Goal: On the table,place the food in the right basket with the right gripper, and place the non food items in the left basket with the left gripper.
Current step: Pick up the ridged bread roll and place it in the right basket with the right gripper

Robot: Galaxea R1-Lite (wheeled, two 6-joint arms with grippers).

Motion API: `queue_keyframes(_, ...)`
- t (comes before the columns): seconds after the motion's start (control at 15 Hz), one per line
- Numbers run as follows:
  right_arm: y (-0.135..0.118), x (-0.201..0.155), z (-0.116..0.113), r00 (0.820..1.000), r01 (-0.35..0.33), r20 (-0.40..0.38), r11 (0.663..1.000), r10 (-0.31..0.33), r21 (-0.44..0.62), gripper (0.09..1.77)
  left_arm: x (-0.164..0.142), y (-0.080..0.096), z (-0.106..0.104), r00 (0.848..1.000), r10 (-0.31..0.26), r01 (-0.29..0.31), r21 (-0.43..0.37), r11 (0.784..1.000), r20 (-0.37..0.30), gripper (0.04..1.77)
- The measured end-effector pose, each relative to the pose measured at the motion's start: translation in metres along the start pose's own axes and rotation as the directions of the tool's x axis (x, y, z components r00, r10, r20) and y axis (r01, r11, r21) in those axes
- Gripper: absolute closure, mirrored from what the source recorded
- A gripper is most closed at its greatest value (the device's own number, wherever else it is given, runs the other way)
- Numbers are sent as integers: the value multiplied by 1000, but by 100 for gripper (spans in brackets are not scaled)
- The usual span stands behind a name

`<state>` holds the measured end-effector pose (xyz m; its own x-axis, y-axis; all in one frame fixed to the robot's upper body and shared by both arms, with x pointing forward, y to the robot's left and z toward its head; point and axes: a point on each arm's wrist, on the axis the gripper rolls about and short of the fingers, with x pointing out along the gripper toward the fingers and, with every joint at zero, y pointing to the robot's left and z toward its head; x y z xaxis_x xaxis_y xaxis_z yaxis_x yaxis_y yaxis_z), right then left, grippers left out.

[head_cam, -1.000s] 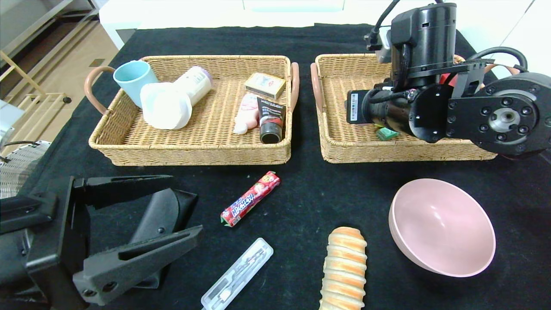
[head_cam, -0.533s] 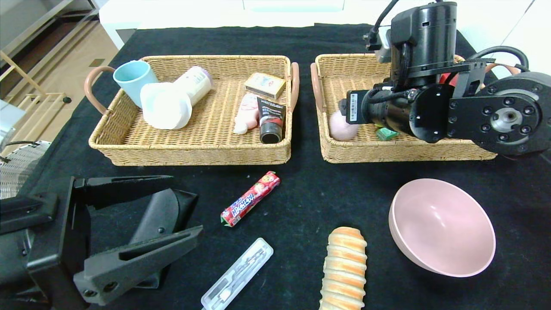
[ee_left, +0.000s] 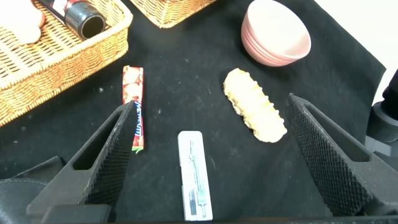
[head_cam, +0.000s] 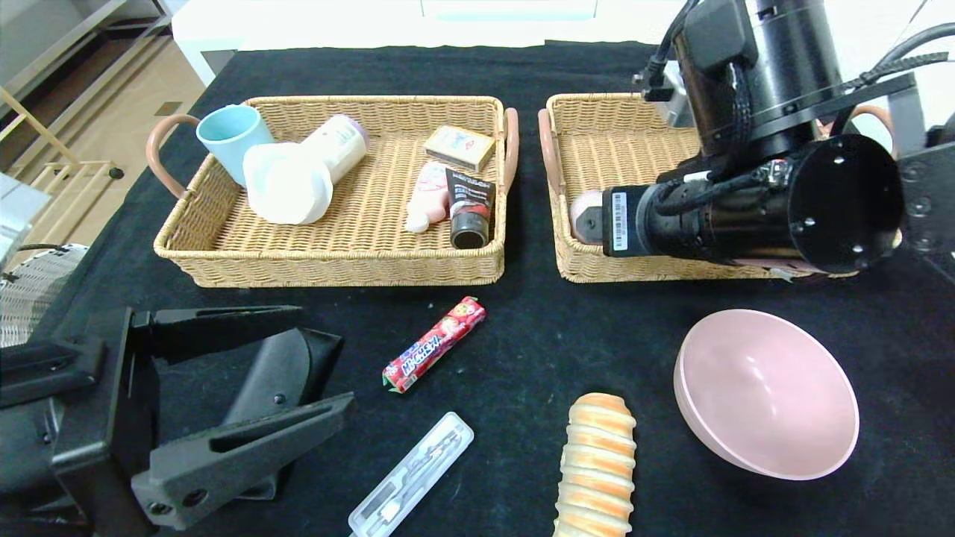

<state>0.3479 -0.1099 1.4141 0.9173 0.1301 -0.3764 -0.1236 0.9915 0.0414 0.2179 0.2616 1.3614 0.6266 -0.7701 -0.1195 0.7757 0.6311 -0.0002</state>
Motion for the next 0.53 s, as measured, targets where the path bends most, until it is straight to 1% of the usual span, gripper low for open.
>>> queue_keyframes(0.13, 4, -18, -8, 997, -12, -76, 999, 15, 44, 22, 0, 0, 0, 1000, 0, 0, 0, 1000, 0, 9)
queue_keyframes(0.27, 7, -32, -14, 990, -13, -137, 996, 24, 83, 20, 0, 0, 0, 1000, 0, 0, 0, 1000, 1, 9)
queue_keyframes(0.4, 11, -40, -23, 980, -12, -196, 993, 35, 115, 19, 0, 0, 0, 1000, 0, 0, 1, 1000, 2, 9)
queue_keyframes(0.53, 16, -44, -30, 966, -25, -252, 989, 61, 144, 18, 0, 0, 0, 1000, 1, -1, 1, 1000, 2, 9)
